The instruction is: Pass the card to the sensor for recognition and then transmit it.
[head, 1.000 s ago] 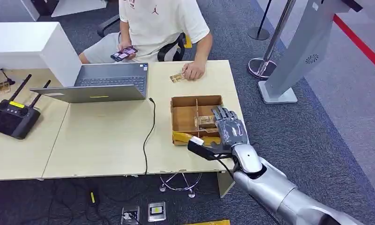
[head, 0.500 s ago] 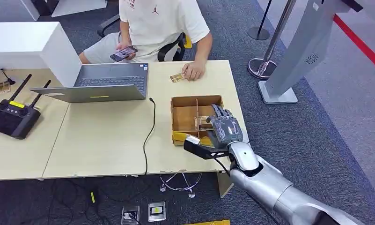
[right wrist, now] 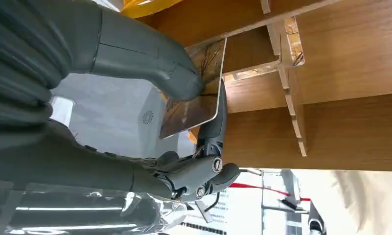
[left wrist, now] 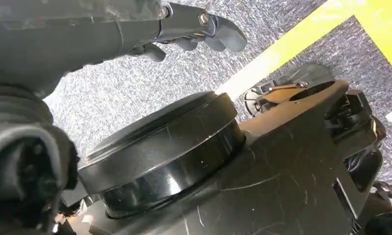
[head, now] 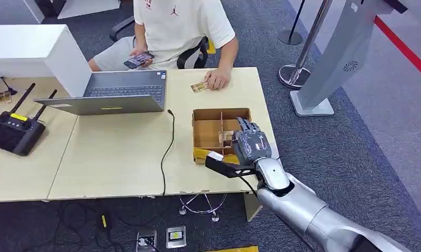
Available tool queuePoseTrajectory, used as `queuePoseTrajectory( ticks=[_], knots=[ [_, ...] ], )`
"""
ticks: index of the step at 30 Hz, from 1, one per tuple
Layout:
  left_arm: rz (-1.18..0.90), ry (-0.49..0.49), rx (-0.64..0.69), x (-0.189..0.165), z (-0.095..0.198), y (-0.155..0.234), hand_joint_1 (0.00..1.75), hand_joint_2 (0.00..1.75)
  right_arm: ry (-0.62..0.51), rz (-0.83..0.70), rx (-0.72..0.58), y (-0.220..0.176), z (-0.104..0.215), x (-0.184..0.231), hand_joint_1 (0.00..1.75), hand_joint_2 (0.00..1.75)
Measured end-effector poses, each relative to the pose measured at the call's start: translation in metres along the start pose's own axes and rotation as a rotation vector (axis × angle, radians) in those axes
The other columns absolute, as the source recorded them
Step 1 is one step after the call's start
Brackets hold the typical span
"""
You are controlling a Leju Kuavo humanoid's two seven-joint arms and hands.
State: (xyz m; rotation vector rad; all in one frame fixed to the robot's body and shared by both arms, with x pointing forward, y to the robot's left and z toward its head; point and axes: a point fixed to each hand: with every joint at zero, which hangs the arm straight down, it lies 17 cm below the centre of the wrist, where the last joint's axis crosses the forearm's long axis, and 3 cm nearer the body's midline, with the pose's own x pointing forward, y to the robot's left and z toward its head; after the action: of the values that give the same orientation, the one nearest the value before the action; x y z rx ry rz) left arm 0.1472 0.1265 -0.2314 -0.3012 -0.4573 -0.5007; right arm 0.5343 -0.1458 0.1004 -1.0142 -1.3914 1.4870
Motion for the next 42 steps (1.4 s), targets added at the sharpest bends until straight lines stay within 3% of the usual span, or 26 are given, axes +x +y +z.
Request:
queuePoseTrajectory(
  ticks=[15,20,31,42],
  knots=[
    [-0.032,0.005,-0.001,-0.002,0.000,-0.001,0.00,0.00,-0.002,0.000,-0.044,-0.008,-0.001,-0.001,1.75,1.75],
    [-0.070,0.009,-0.004,-0.004,0.000,-0.002,0.00,0.00,-0.015,0.030,-0.150,-0.041,-0.008,0.002,1.75,1.75],
    [-0.042,0.016,-0.007,-0.006,0.000,-0.005,0.00,0.00,-0.064,0.148,-0.350,-0.161,-0.024,0.016,1.75,1.75],
    [-0.048,0.046,-0.010,-0.009,0.001,-0.005,0.00,0.00,-0.060,0.203,-0.342,-0.201,-0.037,0.012,1.75,1.75]
  ],
)
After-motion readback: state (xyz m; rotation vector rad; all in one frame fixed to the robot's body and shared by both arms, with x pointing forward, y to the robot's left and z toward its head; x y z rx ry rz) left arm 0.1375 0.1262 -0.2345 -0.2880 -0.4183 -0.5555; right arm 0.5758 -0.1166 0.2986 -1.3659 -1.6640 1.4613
